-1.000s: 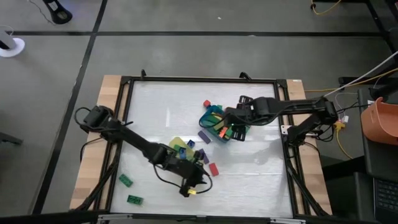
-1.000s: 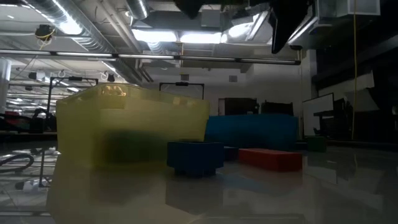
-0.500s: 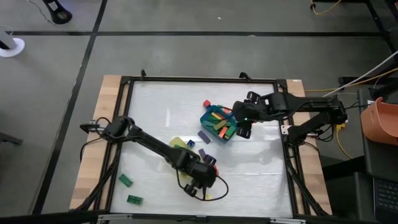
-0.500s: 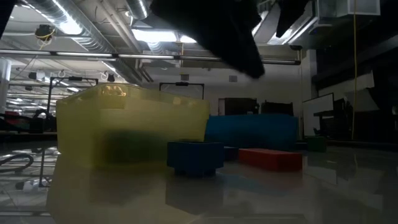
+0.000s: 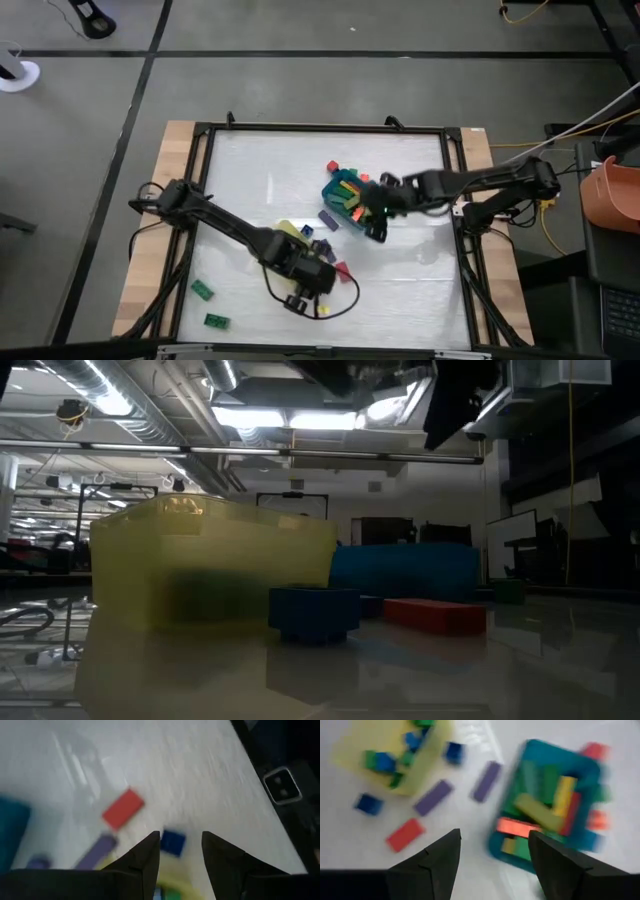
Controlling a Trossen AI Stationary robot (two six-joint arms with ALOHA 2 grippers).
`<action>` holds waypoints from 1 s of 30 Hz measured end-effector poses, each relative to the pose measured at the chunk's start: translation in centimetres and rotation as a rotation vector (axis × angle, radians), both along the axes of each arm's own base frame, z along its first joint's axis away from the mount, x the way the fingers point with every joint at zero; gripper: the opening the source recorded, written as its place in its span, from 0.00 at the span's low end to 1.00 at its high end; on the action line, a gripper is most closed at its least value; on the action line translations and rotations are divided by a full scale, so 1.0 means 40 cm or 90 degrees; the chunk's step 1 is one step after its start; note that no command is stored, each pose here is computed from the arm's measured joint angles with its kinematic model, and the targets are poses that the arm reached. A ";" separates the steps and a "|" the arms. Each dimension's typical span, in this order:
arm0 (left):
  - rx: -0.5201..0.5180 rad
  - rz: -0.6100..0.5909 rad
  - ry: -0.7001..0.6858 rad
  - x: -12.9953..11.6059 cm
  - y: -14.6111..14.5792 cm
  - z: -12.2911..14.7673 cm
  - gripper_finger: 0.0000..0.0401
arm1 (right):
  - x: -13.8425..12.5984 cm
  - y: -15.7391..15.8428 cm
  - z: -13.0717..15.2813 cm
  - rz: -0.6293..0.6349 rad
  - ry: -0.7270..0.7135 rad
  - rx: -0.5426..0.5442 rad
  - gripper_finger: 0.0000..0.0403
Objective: Sort blocks by size
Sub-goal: Put the large red wooden block into the blue bin
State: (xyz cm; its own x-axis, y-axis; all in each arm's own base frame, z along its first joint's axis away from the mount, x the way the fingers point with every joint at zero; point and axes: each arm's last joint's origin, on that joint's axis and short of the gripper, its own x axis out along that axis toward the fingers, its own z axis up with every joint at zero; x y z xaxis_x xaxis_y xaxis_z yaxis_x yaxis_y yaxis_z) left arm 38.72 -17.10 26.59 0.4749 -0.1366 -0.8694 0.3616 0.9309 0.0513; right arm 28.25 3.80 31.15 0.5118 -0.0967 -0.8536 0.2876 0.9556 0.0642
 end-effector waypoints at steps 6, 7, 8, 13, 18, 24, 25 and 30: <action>0.041 0.018 0.028 -0.091 0.016 0.081 0.33 | -0.005 0.115 -0.061 0.063 -0.048 0.044 0.58; 0.053 0.019 0.013 -0.105 0.018 0.093 0.33 | -0.009 0.133 -0.069 0.069 -0.054 0.052 0.58; 0.067 0.022 -0.002 -0.119 0.020 0.104 0.33 | -0.013 0.152 -0.077 0.073 -0.059 0.064 0.58; 0.130 0.053 -0.052 -0.174 0.053 0.137 0.33 | -0.027 0.227 -0.124 0.038 -0.082 0.103 0.58; 0.140 0.090 -0.068 -0.199 0.090 0.139 0.33 | 0.001 0.271 -0.180 -0.057 -0.120 0.112 0.58; 0.131 0.121 -0.062 -0.198 0.106 0.100 0.33 | 0.055 0.289 -0.225 -0.063 -0.132 0.181 0.58; 0.132 0.121 -0.061 -0.197 0.106 0.089 0.33 | 0.058 0.292 -0.234 -0.076 -0.126 0.194 0.58; 0.135 0.121 -0.054 -0.198 0.106 0.039 0.33 | 0.070 0.279 -0.279 -0.194 -0.083 0.229 0.58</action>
